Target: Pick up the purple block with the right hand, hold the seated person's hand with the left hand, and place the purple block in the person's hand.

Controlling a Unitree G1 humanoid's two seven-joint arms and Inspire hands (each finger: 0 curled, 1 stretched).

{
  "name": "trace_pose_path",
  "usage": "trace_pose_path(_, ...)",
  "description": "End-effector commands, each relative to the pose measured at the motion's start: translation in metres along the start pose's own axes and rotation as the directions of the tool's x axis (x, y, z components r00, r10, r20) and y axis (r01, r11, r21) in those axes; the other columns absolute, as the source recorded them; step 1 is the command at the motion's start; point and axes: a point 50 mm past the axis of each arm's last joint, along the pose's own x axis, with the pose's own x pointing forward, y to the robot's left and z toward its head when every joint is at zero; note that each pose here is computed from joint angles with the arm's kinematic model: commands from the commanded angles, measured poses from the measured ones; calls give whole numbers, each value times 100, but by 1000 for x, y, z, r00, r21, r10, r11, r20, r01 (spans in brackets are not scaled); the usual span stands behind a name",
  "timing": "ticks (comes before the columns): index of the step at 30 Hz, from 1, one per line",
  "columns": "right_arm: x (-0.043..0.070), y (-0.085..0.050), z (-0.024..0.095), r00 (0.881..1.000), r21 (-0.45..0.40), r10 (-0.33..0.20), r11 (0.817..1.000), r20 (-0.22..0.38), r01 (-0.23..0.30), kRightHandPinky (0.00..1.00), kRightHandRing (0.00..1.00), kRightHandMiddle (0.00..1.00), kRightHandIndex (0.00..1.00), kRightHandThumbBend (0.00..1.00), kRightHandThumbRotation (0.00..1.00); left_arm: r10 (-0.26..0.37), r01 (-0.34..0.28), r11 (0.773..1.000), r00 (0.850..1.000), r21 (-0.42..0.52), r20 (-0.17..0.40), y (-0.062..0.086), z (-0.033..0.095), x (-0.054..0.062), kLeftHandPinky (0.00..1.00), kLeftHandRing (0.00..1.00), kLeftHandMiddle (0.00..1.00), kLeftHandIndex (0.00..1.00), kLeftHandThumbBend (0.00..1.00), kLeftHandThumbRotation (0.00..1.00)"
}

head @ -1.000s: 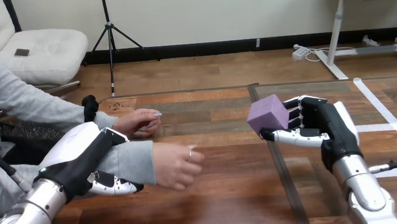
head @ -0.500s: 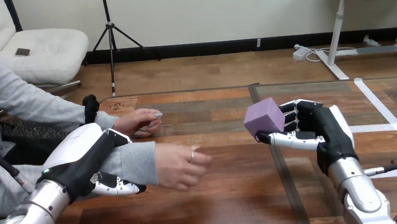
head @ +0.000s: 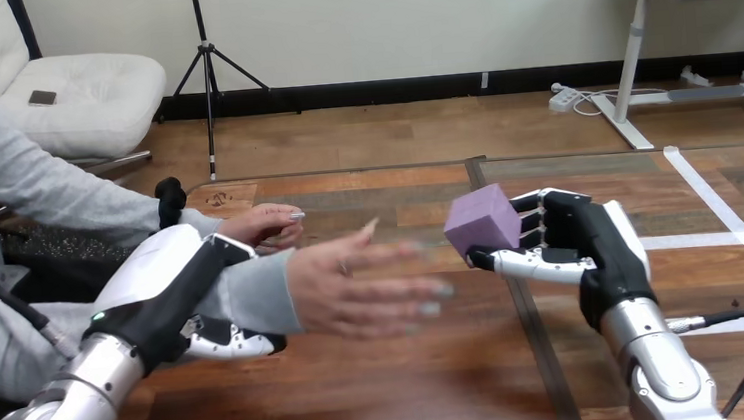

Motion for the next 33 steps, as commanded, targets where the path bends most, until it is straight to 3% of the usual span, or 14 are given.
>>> trace_pose_path(1,13,5,30,991,38,-3,999,135,-2,34,37,43,43,85,0,137,-135,991,977,-22,163,22,31,22,15,21,29,34,63,0)
trace_pose_path(33,14,25,30,990,53,62,996,125,-69,35,38,43,43,87,0,189,-181,982,951,-56,244,21,42,33,16,21,29,32,59,0)
